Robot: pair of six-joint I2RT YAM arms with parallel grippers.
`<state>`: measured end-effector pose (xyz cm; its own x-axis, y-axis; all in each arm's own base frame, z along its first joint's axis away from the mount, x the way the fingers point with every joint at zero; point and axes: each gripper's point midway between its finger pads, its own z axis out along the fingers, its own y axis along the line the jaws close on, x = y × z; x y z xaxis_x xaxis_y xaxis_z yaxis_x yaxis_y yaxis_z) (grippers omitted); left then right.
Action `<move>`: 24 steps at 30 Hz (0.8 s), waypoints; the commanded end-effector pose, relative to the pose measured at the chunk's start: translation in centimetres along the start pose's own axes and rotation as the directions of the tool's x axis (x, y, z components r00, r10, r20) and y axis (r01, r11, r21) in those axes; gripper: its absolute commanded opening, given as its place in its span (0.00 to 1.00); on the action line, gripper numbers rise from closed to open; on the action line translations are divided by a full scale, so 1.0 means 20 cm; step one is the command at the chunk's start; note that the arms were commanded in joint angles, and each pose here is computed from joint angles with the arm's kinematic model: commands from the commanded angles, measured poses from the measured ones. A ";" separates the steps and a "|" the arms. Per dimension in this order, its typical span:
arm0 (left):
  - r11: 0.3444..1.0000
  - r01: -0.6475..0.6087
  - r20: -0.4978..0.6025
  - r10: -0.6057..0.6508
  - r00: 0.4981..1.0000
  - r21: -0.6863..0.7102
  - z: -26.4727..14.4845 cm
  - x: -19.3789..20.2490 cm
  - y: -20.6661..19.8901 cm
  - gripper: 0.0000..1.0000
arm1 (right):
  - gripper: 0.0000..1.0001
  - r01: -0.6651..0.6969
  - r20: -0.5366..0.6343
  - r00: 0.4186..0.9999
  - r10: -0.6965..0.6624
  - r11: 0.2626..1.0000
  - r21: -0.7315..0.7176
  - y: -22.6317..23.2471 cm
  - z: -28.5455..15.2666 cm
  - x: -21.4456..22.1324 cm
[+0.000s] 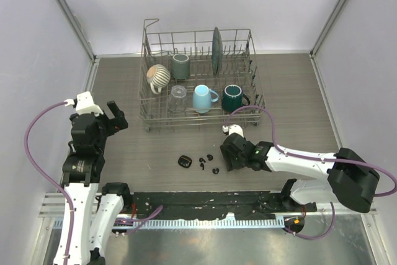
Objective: Insert the wireless bluetooth earbuds into the charging case
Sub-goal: Pick up the charging case at the center of the board.
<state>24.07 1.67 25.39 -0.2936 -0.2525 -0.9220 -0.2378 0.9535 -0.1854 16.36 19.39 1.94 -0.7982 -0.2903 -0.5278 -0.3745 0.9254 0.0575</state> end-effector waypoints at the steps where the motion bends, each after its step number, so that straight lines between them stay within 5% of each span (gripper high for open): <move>1: 1.000 0.000 0.009 0.000 1.000 0.001 -0.01 -0.01 0.00 1.00 | 0.61 0.003 0.034 0.999 -0.002 1.000 -0.017 0.05 -0.02 -0.07; 6: 1.000 0.001 0.012 -0.001 1.000 0.002 -0.02 -0.01 0.00 1.00 | 0.35 0.012 0.036 0.999 -0.012 1.000 0.000 0.04 -0.02 -0.08; 9: 1.000 0.005 0.021 -0.006 1.000 0.004 -0.02 -0.02 0.00 1.00 | 0.02 0.021 0.074 0.997 -0.020 1.000 -0.012 0.04 -0.06 -0.12; 17: 0.995 0.034 0.101 -0.043 0.994 0.088 -0.14 -0.15 -0.07 1.00 | 0.01 0.054 0.251 0.968 -0.010 0.984 -0.169 0.15 -0.30 -0.34; 24: 0.949 0.013 0.125 -0.055 0.991 0.315 -0.29 -0.38 -0.30 1.00 | 0.01 0.089 0.411 0.912 0.015 0.968 -0.234 0.20 -0.53 -0.56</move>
<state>22.43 -0.40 31.39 -0.1905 -0.2772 -0.9417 -0.1055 0.9595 -0.2611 17.78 22.51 12.69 -0.6312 -0.1938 -0.7510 -0.4952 0.8460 0.1978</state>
